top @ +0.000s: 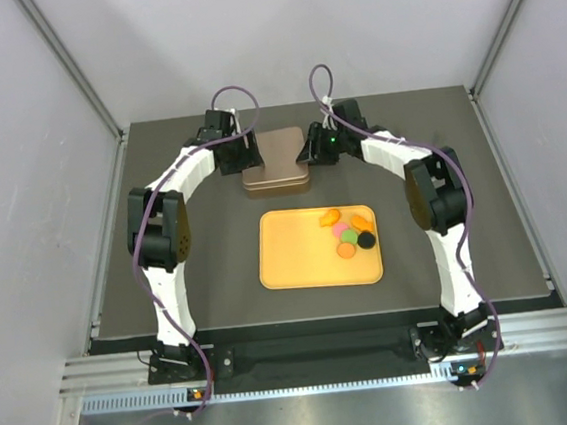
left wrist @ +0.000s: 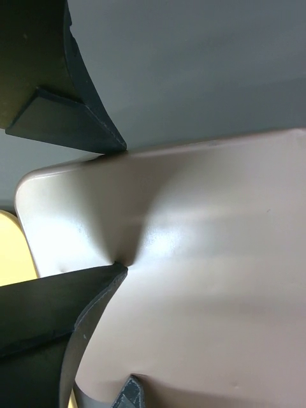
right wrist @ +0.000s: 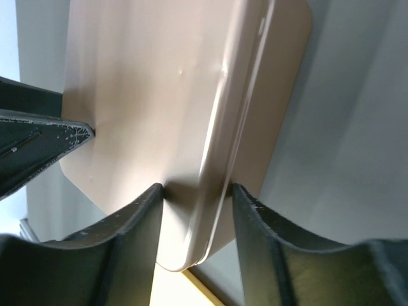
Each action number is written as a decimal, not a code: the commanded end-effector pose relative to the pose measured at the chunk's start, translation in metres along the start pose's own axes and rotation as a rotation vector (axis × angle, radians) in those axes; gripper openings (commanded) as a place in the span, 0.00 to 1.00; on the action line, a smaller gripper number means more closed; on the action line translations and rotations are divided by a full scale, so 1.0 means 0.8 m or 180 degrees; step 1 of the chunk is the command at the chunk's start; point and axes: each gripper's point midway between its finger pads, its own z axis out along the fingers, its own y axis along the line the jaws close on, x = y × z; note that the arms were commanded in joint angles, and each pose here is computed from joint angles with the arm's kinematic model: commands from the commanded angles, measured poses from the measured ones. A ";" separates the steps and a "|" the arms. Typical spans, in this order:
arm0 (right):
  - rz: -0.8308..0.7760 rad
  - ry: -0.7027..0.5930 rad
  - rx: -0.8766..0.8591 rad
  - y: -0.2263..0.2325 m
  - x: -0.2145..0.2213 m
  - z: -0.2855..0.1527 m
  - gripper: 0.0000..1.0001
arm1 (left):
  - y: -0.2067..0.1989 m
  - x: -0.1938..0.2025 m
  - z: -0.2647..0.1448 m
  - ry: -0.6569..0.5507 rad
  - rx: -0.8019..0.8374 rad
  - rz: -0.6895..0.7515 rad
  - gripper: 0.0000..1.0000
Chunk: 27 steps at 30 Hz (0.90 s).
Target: Pack the cookies
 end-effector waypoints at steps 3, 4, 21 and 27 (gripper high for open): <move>-0.0287 0.0035 -0.0074 0.040 0.014 -0.018 0.50 | 0.018 0.052 0.006 0.0457 -0.0228 0.0068 0.78; -0.0304 0.0034 -0.0069 0.040 0.015 -0.019 0.51 | 0.018 0.051 0.006 0.0462 -0.0213 0.0053 0.78; -0.0239 0.0041 -0.0141 0.044 0.042 -0.043 0.64 | -0.010 0.053 -0.007 0.0493 0.0201 -0.0092 0.82; -0.0117 0.0029 -0.0294 0.050 0.048 -0.040 0.61 | -0.017 0.059 -0.008 0.0505 0.0349 -0.0152 0.82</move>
